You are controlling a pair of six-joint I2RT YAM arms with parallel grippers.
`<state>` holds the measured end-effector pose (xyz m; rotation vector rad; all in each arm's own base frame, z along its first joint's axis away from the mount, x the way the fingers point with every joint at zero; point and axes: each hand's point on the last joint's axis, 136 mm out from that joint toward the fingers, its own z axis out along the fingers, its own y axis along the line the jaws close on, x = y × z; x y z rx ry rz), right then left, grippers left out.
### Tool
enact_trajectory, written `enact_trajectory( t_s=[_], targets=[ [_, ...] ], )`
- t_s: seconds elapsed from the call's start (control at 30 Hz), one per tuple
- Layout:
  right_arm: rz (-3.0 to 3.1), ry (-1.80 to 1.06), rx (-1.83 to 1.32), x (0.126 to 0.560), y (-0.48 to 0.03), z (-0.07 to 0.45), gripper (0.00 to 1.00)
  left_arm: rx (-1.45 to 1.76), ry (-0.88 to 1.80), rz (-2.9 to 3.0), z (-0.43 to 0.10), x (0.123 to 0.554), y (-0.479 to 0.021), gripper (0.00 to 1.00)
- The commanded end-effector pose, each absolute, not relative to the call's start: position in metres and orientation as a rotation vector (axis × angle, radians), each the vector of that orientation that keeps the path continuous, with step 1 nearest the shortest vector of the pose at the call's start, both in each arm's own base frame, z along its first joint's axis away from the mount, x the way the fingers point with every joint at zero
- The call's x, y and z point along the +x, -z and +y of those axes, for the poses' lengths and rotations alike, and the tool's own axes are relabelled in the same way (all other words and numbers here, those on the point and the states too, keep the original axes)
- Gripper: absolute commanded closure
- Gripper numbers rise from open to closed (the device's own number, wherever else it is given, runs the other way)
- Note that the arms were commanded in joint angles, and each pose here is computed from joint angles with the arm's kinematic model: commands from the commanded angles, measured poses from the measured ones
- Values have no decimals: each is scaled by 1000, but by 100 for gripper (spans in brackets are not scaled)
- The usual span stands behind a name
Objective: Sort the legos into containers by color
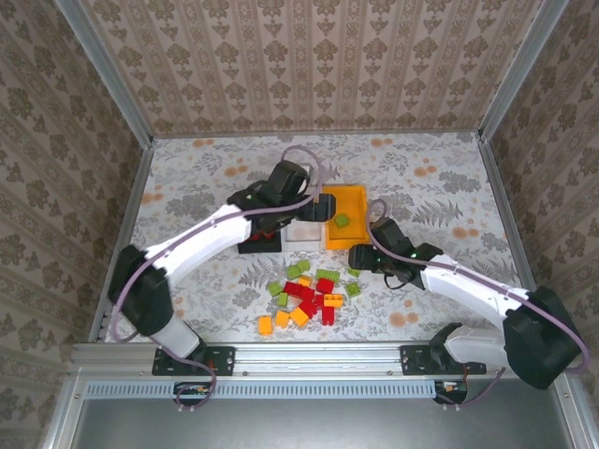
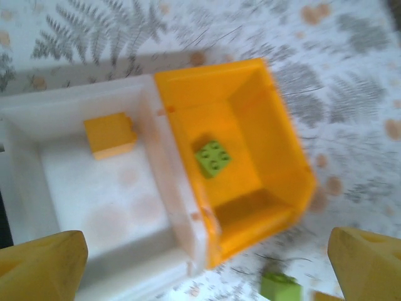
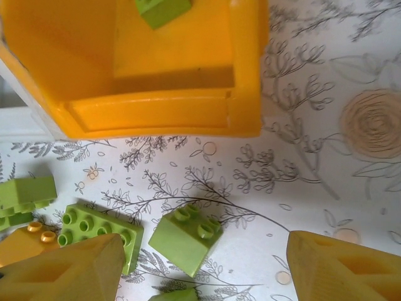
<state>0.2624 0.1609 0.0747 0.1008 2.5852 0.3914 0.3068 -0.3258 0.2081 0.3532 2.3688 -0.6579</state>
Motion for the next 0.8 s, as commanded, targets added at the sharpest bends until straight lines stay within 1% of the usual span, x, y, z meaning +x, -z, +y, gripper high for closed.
enact_trajectory(
  t_s=[0.0,0.17,0.37,0.63,0.77],
  targets=[
    [2573,-428,118,269,-69,174,29,386,655,2300,-318,277,-222,0],
    [2603,-394,94,274,-58,184,30,344,584,2297,-282,241,-204,0],
    [2666,-282,90,272,-32,179,32,203,535,2321,-231,217,-171,0],
    [2687,-293,78,274,-19,185,45,72,474,2327,-187,204,-148,0],
    [2674,-297,56,275,-24,185,58,42,462,2319,-176,201,-144,0]
  ],
)
